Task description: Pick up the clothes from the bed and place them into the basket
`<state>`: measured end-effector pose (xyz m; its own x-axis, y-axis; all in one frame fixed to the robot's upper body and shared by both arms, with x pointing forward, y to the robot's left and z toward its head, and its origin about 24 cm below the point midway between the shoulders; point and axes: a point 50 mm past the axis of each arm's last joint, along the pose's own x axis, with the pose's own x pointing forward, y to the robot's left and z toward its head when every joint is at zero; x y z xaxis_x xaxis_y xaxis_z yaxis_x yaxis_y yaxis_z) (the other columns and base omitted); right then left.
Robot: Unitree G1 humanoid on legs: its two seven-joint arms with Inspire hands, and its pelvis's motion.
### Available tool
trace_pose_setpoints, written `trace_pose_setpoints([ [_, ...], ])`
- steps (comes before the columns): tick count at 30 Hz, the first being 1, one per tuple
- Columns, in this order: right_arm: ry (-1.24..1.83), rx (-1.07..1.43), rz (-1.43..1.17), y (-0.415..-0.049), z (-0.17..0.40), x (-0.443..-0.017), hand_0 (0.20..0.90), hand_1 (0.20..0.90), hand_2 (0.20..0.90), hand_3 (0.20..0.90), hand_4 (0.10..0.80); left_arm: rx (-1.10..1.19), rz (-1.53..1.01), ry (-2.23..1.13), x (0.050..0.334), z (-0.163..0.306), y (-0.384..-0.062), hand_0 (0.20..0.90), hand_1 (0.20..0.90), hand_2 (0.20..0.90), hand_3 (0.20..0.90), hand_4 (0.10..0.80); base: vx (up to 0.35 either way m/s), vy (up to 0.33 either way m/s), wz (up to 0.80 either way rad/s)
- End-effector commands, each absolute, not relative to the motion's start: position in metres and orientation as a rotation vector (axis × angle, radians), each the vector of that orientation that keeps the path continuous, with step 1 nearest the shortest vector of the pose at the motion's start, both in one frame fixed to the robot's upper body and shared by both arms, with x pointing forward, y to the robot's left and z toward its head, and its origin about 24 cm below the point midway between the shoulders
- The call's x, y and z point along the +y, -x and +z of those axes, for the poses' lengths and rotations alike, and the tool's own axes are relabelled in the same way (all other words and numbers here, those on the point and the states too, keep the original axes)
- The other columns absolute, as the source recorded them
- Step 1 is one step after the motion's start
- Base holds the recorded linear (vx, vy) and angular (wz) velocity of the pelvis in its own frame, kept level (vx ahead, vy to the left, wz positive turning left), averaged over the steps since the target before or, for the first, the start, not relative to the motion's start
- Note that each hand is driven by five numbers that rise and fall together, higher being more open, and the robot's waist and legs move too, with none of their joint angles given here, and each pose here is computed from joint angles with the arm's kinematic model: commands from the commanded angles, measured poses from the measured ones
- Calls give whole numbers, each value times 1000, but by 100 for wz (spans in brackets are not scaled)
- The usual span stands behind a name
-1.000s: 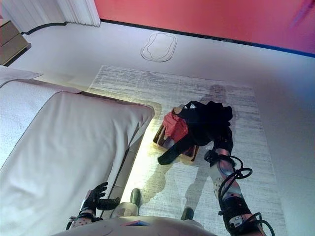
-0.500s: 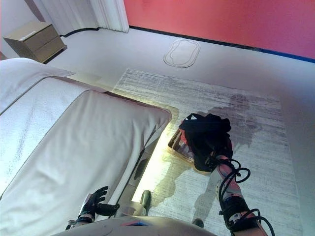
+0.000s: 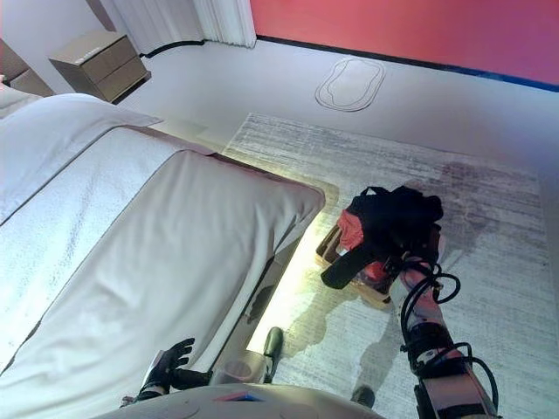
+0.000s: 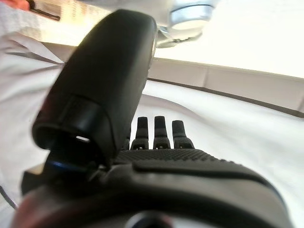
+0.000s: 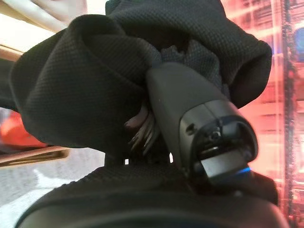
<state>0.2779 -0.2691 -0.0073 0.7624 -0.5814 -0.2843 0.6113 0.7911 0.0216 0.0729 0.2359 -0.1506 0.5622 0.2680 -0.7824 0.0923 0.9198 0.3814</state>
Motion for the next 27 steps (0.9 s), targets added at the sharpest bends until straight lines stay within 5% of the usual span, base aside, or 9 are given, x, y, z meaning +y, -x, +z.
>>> trace_pose_setpoints([
  [1,-94,-233,-641,-322,103,-289,300,300,300,200,100,883,60,-483,250,-141,-91,900,900,900,900,800,22,-10,10],
  [12,-122,-467,-645,-324,151,-284,300,300,300,200,100,889,69,-486,253,-141,-89,900,900,900,900,800,14,-8,2],
  [27,-48,-314,-703,-327,139,-315,300,300,300,200,100,900,69,-492,253,-141,-93,900,900,900,900,800,12,-2,0],
])
